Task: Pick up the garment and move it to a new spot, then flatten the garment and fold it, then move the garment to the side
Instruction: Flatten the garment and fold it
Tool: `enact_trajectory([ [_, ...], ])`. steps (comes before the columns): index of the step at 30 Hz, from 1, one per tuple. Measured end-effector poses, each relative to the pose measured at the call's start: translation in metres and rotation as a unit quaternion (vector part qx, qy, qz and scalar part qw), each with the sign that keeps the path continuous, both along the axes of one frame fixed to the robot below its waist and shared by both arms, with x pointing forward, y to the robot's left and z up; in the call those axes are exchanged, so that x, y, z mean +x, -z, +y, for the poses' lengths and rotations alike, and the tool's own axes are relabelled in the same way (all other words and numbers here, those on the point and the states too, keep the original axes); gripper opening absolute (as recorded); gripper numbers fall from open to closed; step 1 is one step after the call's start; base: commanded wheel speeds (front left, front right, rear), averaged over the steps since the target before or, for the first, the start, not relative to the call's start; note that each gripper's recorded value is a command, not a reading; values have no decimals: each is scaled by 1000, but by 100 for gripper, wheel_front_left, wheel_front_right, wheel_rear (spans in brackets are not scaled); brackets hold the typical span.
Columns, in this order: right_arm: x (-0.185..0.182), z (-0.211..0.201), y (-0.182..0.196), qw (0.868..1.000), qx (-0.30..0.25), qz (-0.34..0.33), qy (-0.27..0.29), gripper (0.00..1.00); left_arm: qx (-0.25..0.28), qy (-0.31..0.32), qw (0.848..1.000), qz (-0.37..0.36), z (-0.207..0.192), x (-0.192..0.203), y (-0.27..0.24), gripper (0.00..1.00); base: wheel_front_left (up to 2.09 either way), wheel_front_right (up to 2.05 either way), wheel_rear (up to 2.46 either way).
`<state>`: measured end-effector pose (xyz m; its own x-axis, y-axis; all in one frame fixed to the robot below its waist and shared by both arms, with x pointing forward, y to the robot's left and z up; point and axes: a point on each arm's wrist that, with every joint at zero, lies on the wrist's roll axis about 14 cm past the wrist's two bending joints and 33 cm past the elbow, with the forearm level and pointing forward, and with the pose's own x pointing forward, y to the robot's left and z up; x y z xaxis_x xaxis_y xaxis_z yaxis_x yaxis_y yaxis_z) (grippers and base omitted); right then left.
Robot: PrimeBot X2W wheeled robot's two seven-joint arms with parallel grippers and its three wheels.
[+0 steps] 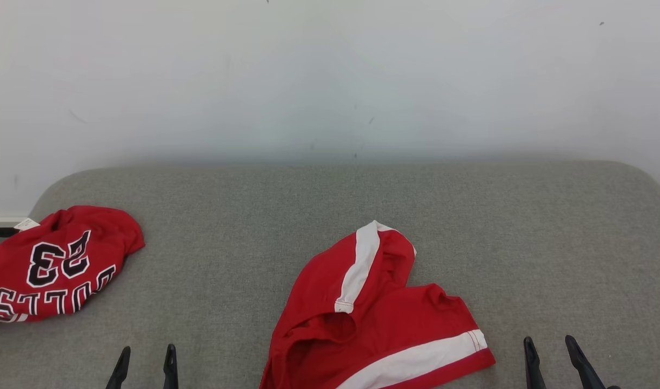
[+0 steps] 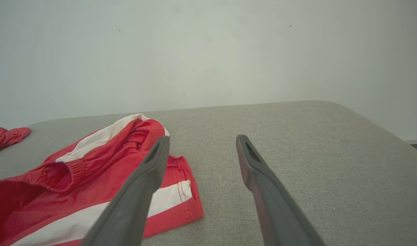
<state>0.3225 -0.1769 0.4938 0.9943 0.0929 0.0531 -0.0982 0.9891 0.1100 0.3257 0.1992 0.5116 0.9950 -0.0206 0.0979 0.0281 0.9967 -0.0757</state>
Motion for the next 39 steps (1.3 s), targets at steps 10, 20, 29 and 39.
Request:
enact_trajectory([
  [10, 2, 4, 8, 1000, -10, 13, -17, 100, -3, 41, 999, -4, -22, -1, -1, 100, 0, 0, 0],
  [20, 22, 13, 49, 993, -40, 96, -61, 100, 35, 198, 977, 63, -96, -11, 40, 100, 0, 0, 0],
  [29, 37, 24, 77, 982, -64, 149, -99, 100, 63, 275, 949, 143, -116, -23, 83, 100, 0, 0, 0],
  [39, 51, 38, 100, 966, -91, 196, -146, 100, 82, 323, 926, 179, -128, -13, 100, 100, 0, 0, 0],
])
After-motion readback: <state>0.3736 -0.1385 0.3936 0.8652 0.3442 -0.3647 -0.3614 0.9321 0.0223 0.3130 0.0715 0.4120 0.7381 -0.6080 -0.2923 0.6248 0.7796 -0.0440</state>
